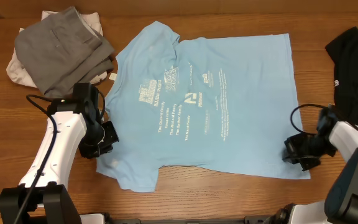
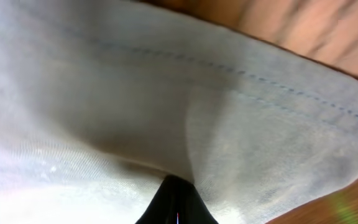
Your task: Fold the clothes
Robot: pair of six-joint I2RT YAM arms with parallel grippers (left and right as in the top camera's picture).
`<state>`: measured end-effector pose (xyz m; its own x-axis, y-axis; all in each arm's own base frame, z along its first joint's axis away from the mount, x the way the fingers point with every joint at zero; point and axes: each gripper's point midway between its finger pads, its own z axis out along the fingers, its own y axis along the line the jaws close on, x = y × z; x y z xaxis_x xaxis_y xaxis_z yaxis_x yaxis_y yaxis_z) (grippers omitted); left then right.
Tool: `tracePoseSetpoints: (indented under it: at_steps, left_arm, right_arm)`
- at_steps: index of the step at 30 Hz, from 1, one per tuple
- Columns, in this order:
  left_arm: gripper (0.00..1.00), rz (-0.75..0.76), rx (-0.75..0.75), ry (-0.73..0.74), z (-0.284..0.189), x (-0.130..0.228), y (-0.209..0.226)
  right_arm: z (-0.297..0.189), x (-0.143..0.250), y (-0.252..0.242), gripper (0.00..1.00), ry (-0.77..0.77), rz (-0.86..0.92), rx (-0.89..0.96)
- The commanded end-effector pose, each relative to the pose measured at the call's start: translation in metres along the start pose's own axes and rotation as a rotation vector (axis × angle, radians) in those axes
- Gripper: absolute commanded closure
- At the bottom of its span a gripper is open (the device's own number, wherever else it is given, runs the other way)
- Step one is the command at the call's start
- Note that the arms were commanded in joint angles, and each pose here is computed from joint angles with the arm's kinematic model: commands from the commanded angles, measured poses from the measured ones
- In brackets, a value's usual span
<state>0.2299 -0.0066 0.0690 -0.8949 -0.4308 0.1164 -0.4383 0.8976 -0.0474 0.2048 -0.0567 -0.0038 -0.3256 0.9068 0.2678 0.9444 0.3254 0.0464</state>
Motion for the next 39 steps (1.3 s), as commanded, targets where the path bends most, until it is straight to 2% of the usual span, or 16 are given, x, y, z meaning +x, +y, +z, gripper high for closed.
tracePoseSetpoints:
  at_steps: [1,12,13,15,16,19,21,22,23,25,26,27,28,29,31,39]
  left_arm:
    - [0.96,0.035,0.001,0.015,0.002,0.003,-0.002]
    - [0.96,0.032,-0.010,0.039,-0.002,0.013,0.002]
    - [0.96,0.033,-0.007,0.033,-0.004,0.014,0.002]
    - [0.96,0.038,0.003,0.008,-0.012,0.016,0.002]
    - [0.96,0.047,0.008,-0.011,-0.016,0.017,0.001]
    - [0.95,0.078,0.033,-0.079,-0.033,0.022,-0.002]
    - [0.88,0.099,0.055,-0.122,-0.045,0.029,-0.005]
    - [0.79,0.108,0.064,-0.137,-0.049,0.033,-0.005]
    - [0.65,0.116,0.069,-0.150,-0.054,0.037,-0.005]
    - [0.49,0.124,0.077,-0.157,-0.059,0.045,-0.004]
    - [0.30,0.125,0.085,-0.149,-0.060,0.050,-0.004]
    - [0.19,0.125,0.094,-0.136,-0.061,0.054,-0.004]
    - [0.17,0.126,0.105,-0.117,-0.060,0.058,-0.006]
    - [0.16,0.126,0.122,-0.098,-0.060,0.061,-0.008]
    - [0.12,0.135,0.161,-0.056,-0.057,0.068,-0.015]
    - [0.12,0.086,0.130,0.038,-0.025,0.076,-0.009]
  right_arm:
    - [0.007,-0.020,-0.026,0.96,-0.057,0.016,0.096]
    - [-0.037,-0.026,0.004,0.94,-0.096,-0.044,-0.029]
    - [-0.043,-0.024,0.009,0.79,-0.096,-0.087,-0.062]
    - [-0.055,-0.013,0.022,0.31,-0.078,-0.181,-0.141]
    - [-0.061,-0.008,0.026,0.25,-0.067,-0.209,-0.172]
    - [-0.079,0.003,0.029,0.23,-0.068,-0.235,-0.211]
    - [-0.094,0.009,0.028,0.23,-0.095,-0.243,-0.226]
    - [-0.101,0.012,0.027,0.23,-0.111,-0.248,-0.236]
    - [-0.110,0.017,0.025,0.23,-0.133,-0.255,-0.251]
    - [-0.124,0.027,0.021,0.22,-0.171,-0.268,-0.277]
    - [-0.129,0.032,0.018,0.21,-0.186,-0.272,-0.286]
    - [-0.134,0.037,0.015,0.20,-0.200,-0.277,-0.296]
    - [-0.138,0.040,0.012,0.08,-0.216,-0.279,-0.297]
    - [-0.141,0.043,0.007,0.00,-0.234,-0.279,-0.292]
    - [-0.145,0.046,0.000,0.00,-0.265,-0.279,-0.280]
    - [-0.141,0.051,-0.007,0.00,-0.250,-0.273,-0.262]
